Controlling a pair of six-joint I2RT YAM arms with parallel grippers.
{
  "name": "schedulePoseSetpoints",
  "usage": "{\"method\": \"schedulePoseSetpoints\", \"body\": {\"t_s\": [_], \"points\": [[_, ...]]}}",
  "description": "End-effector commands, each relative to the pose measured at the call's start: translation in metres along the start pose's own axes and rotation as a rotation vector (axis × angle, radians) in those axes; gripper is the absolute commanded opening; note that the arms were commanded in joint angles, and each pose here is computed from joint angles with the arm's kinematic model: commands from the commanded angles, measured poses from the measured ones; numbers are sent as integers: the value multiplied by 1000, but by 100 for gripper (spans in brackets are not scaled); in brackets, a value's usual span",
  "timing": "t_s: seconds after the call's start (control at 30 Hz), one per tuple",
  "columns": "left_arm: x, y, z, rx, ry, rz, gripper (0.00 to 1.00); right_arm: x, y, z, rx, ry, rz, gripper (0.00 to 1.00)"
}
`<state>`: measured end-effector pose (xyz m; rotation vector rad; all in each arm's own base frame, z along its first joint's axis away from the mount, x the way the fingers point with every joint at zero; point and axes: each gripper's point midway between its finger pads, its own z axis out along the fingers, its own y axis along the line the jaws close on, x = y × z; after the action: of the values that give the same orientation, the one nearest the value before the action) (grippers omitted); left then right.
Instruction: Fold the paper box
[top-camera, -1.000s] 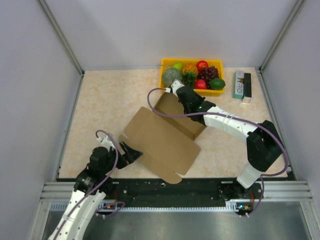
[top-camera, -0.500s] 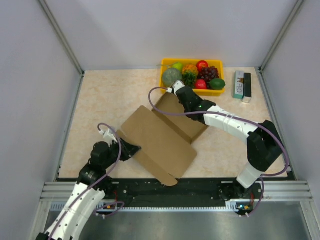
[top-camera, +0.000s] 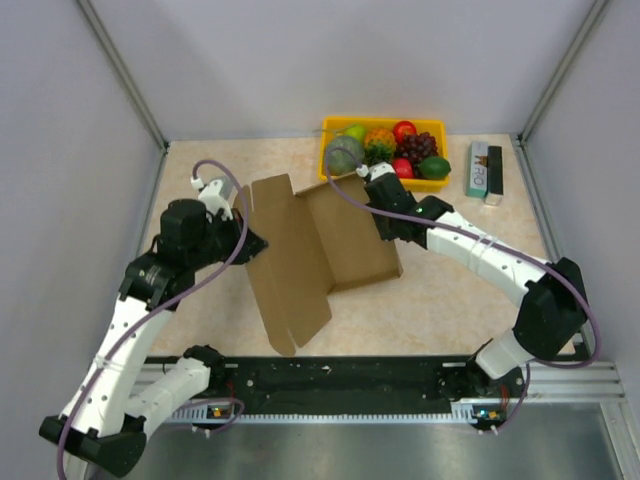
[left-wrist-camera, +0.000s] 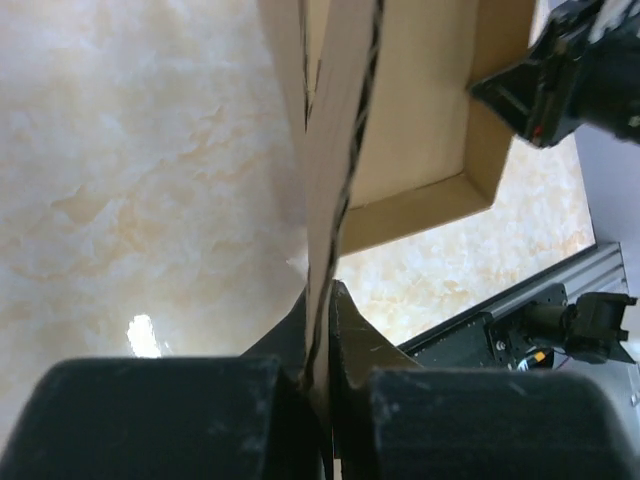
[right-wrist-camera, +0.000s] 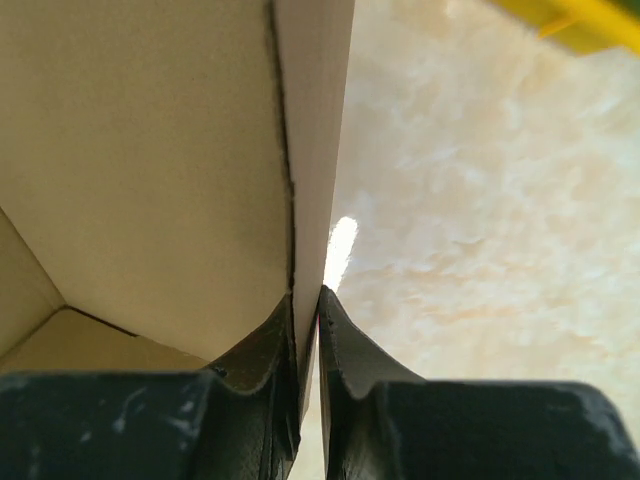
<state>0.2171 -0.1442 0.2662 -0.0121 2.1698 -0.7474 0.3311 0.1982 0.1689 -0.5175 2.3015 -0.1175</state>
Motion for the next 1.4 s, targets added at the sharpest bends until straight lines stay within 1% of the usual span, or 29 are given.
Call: {"method": "schedulePoseSetpoints", "body": {"t_s": [0.0, 0.03, 0.1, 0.17, 0.23, 0.27, 0.3, 0.33, 0.37, 0.4, 0.43, 0.47, 0.5, 0.53, 0.63, 0.67, 0.7, 0.77, 0.8, 0.87, 0.97, 1.0, 1.07, 1.1, 1.13, 1.2, 1.27, 1.33, 1.37], "points": [[-17, -24, 3, 95, 61, 115, 0, 26, 55, -18, -239, 119, 227, 8], [-17, -38, 3, 166, 77, 100, 0, 27, 58, -17, -247, 130, 242, 8], [-21, -50, 14, 228, 91, 75, 0, 29, 70, -18, -289, 154, 281, 5], [-19, -60, 22, 279, 117, 52, 0, 31, 79, -18, -316, 173, 317, 5], [-14, -66, 37, 296, 156, 48, 0, 35, 89, -14, -333, 175, 385, 5], [-11, -72, 41, 321, 175, 50, 0, 36, 97, -17, -374, 183, 411, 5], [-2, -78, 52, 335, 219, 51, 0, 37, 103, -15, -391, 190, 457, 5], [-3, -85, 58, 351, 218, 45, 0, 46, 107, -12, -396, 207, 479, 5], [0, -92, 61, 377, 233, 42, 0, 39, 121, -14, -477, 194, 511, 5], [5, -100, 69, 402, 250, 46, 0, 40, 126, -14, -494, 202, 554, 5], [5, -105, 72, 414, 252, 39, 0, 51, 129, -10, -494, 222, 572, 5], [4, -109, 75, 421, 244, 47, 0, 44, 135, -9, -527, 192, 601, 5], [7, -110, 81, 413, 252, 53, 0, 45, 137, -11, -537, 193, 647, 5], [5, -112, 83, 411, 252, 55, 0, 56, 137, -7, -532, 203, 668, 5], [5, -118, 90, 454, 248, 31, 0, 57, 142, -8, -574, 177, 753, 7], [5, -120, 92, 467, 251, 26, 0, 57, 144, -9, -588, 170, 763, 9], [7, -121, 95, 475, 262, 24, 0, 59, 145, -8, -601, 156, 765, 18], [10, -117, 99, 463, 268, 40, 0, 59, 141, -10, -609, 133, 765, 25], [13, -113, 100, 446, 282, 45, 0, 66, 140, -8, -606, 140, 755, 30], [15, -105, 104, 411, 284, 83, 0, 64, 141, -13, -643, 124, 751, 33], [19, -95, 105, 364, 324, 139, 0, 67, 142, -18, -680, 112, 740, 34], [21, -93, 107, 356, 337, 151, 0, 71, 142, -18, -682, 117, 733, 39], [20, -90, 104, 346, 349, 197, 0, 71, 140, -23, -691, 100, 724, 43], [20, -90, 104, 345, 351, 212, 0, 74, 139, -24, -690, 96, 716, 48], [17, -90, 103, 346, 343, 234, 0, 73, 137, -24, -685, 89, 715, 51], [16, -96, 103, 380, 346, 245, 0, 74, 135, -27, -688, 81, 717, 57], [21, -98, 106, 405, 384, 247, 0, 74, 135, -27, -694, 82, 726, 61], [18, -99, 107, 404, 383, 266, 1, 74, 131, -26, -683, 85, 730, 62], [20, -98, 107, 396, 394, 270, 1, 81, 127, -24, -654, 105, 721, 68]]}}
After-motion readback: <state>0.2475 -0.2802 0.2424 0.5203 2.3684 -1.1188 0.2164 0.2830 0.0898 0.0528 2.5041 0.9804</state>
